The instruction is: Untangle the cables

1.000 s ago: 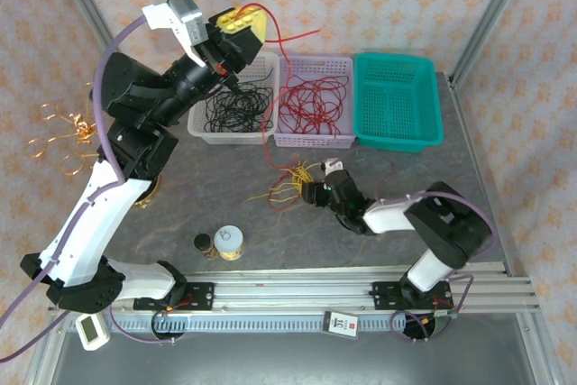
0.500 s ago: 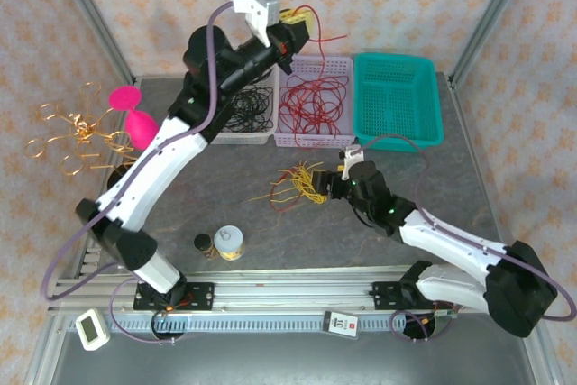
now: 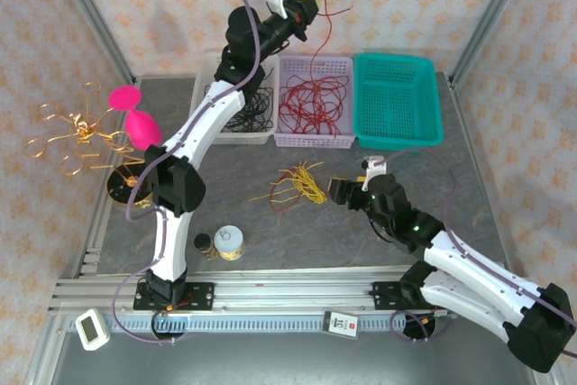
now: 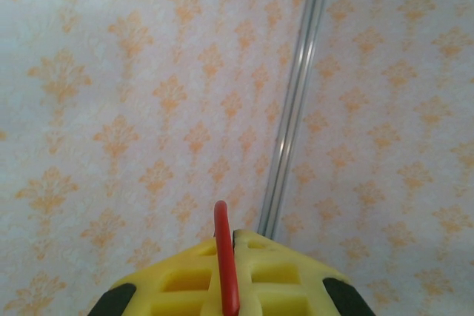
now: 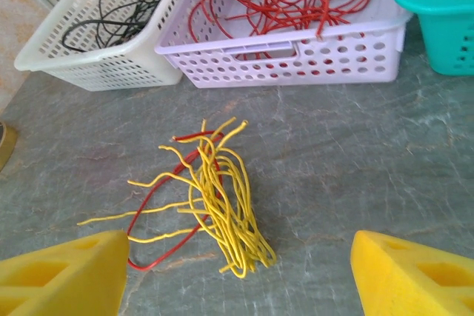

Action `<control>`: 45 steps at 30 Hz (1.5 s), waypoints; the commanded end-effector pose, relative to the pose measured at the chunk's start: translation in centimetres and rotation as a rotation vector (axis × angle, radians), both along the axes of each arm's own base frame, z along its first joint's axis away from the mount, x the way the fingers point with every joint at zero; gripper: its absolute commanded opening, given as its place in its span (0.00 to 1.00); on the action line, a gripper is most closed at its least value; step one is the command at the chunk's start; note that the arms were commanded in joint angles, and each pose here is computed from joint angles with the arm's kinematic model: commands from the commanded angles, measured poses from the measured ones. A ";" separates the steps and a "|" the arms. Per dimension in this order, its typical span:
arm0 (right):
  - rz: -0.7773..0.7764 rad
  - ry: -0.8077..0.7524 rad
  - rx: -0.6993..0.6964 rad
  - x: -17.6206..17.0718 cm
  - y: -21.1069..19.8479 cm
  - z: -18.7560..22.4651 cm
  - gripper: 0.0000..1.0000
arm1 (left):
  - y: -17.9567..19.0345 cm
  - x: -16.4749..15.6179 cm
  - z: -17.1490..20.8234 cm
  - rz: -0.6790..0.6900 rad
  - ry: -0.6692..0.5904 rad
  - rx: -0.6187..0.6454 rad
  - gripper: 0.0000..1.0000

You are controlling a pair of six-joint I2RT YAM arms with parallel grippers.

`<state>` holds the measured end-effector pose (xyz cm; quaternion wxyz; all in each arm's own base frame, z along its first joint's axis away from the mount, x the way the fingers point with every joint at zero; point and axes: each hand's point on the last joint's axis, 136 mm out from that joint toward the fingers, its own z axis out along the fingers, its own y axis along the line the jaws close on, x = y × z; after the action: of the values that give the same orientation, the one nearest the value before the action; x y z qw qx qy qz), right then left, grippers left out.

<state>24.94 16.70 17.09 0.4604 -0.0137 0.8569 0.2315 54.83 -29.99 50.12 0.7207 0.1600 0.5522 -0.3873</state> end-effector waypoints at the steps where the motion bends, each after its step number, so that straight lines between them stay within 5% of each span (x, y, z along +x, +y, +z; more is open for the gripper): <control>1: -0.071 0.036 -0.024 -0.3 -1.6 -1.1 0.78 | 0.1 1.5 -1.0 -0.034 -0.009 -0.056 0.00; 7: -0.093 0.060 -0.029 -0.2 -1.8 -1.9 0.74 | -1.9 5.0 -13.4 -0.081 0.238 -0.012 0.00; 16: -0.068 0.139 0.026 1.1 -0.1 -3.3 0.65 | -2.1 3.7 -27.8 -0.080 0.604 0.098 0.00; 21: -0.003 0.164 0.093 3.0 2.5 -2.7 0.62 | -1.2 3.2 -31.8 -0.028 0.727 0.213 0.29; 32: -0.064 0.162 0.130 9.1 5.2 -3.2 0.58 | 2.5 -0.5 -27.8 0.107 0.691 0.322 0.60; 40: -0.076 0.207 0.136 11.3 6.5 -5.2 0.55 | 4.7 -7.8 -23.7 0.134 0.608 0.321 0.56; 45: -0.060 0.218 0.073 10.7 6.0 -5.4 0.49 | 6.8 -14.0 -26.9 0.165 0.684 0.355 0.44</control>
<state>35.37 22.82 10.10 0.3553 0.0625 0.8983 0.2509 42.78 -24.48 25.94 0.5029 0.1127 0.8082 -0.2848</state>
